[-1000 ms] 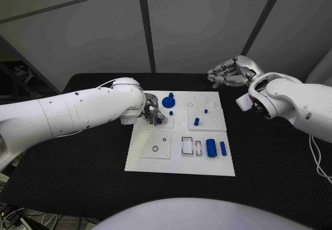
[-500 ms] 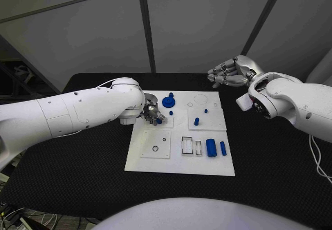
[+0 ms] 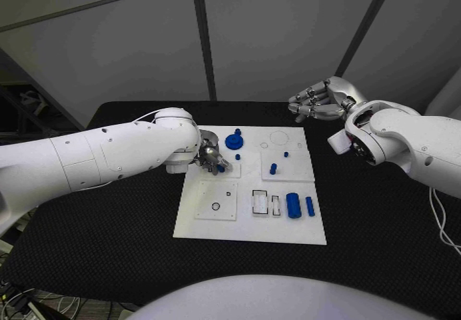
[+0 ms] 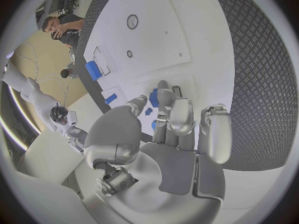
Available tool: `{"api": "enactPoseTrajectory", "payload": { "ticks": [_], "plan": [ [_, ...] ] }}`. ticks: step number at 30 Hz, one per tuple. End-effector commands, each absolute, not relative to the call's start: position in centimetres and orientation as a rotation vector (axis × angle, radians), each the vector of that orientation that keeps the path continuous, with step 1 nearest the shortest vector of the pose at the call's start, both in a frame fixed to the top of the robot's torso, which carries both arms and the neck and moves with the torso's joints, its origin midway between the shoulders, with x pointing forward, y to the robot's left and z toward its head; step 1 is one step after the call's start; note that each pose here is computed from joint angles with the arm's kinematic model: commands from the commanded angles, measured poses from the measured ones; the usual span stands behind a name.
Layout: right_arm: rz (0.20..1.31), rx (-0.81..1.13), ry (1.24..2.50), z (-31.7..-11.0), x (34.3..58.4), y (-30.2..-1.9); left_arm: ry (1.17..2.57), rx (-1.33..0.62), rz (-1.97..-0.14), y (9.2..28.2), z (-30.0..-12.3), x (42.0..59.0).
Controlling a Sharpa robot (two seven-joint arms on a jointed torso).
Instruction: Assemble the parts on the task board
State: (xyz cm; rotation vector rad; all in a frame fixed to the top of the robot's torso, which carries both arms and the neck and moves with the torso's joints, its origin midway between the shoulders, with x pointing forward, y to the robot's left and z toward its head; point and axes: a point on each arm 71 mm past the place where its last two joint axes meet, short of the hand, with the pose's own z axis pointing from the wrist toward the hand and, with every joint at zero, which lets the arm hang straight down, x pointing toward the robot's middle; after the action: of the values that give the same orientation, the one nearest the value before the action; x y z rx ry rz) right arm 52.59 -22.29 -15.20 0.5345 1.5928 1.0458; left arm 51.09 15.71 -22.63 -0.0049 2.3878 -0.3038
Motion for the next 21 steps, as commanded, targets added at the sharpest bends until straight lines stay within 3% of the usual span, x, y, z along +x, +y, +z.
{"api": "enactPoseTrajectory", "payload": {
  "ticks": [1,21],
  "plan": [
    [1.057,0.529,1.593,-15.06,52.60,-22.15,2.391,0.008,-0.289,15.61,-22.62,51.04],
    [1.056,0.529,1.593,-15.06,52.60,-22.15,2.389,0.009,-0.290,15.23,-22.63,51.21]
  ]
}}
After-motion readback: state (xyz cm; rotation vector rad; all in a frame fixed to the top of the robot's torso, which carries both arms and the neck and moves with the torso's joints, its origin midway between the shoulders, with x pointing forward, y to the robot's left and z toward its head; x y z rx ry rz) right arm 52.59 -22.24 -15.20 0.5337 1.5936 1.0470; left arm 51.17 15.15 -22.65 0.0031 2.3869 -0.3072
